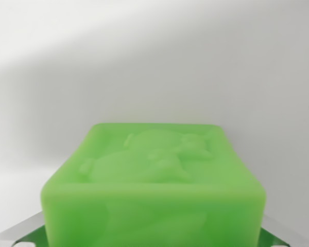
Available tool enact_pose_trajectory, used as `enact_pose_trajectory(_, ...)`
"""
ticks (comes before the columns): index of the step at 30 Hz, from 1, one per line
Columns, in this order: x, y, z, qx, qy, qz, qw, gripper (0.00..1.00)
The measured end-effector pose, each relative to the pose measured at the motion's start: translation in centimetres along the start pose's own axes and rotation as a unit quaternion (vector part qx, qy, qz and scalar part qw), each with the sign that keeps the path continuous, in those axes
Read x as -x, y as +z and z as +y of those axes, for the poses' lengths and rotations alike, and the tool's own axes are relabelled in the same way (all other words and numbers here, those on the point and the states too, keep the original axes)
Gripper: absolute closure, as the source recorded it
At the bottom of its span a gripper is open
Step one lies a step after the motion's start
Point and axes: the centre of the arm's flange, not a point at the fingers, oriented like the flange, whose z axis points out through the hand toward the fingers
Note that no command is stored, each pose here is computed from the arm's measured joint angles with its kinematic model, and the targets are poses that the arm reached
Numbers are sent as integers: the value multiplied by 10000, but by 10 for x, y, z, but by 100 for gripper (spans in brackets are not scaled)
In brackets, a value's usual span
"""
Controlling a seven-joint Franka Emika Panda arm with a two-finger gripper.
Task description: Stack cube
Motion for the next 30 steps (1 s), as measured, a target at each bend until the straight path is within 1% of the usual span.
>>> enact_pose_trajectory(16, 0, -1, 0, -1, 0, 0, 10000, 100)
enact_pose_trajectory(20, 0, -4, 0, -9, 1, 3, 10000, 100)
enact_pose_trajectory(25, -1, -13, -1, -24, 4, 7, 10000, 100)
enact_pose_trajectory(30, -1, -21, -1, -29, 6, 4, 10000, 100)
